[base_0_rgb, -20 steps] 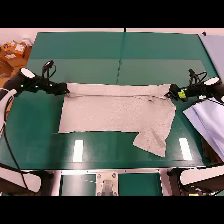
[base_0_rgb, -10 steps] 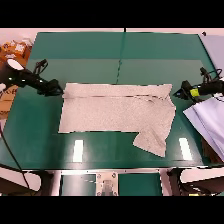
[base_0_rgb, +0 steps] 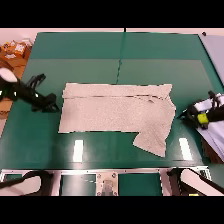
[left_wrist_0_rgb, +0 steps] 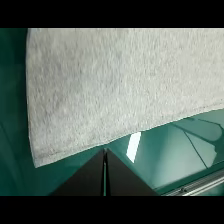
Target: Fold the shirts.
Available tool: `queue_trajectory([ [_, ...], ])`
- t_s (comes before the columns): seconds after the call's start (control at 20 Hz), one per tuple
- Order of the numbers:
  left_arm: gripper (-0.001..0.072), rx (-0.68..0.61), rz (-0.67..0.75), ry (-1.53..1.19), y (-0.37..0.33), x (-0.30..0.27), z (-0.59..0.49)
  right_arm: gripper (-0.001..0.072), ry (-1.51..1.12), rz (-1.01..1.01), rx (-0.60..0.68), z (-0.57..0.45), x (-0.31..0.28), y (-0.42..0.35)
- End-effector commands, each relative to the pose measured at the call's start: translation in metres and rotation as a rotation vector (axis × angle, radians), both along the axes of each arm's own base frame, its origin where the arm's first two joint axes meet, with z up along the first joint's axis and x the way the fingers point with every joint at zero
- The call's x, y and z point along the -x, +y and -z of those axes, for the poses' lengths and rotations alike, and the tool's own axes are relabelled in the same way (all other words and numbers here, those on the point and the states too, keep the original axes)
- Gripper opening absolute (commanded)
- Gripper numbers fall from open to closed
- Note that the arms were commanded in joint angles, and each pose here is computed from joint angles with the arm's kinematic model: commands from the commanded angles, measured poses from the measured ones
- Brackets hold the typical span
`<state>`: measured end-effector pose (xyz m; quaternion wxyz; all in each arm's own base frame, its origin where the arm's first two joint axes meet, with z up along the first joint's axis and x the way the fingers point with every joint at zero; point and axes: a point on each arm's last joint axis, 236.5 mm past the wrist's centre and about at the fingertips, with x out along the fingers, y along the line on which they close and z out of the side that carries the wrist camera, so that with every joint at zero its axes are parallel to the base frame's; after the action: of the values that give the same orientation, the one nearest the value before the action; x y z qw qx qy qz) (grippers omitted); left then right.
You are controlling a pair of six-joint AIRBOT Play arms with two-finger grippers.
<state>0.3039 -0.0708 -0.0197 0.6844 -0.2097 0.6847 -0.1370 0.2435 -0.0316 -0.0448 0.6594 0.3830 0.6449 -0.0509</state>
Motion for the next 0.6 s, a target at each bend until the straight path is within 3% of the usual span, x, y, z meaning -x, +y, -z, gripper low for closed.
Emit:
queue_trajectory([
  [0.0,0.0157,-0.032,-0.167,-0.113,-0.013,0.036,0.021,0.0559,0.129,0.046,-0.049,0.032,0.057,0.03],
  [0.05,0.0528,-0.012,-0.193,-0.101,-0.021,0.048,0.029,0.0559,0.158,0.049,-0.063,0.041,0.067,0.036],
  [0.1,0.072,0.011,-0.211,-0.074,-0.032,0.061,0.038,0.0559,0.177,0.059,-0.069,0.051,0.075,0.04],
  [0.25,0.0715,0.079,-0.224,-0.057,-0.068,0.076,0.061,0.0559,0.165,0.117,-0.063,0.073,0.079,0.045],
  [0.55,0.0715,0.067,-0.325,-0.218,-0.08,0.044,0.071,0.0559,0.102,0.167,-0.083,0.076,0.063,0.05],
])
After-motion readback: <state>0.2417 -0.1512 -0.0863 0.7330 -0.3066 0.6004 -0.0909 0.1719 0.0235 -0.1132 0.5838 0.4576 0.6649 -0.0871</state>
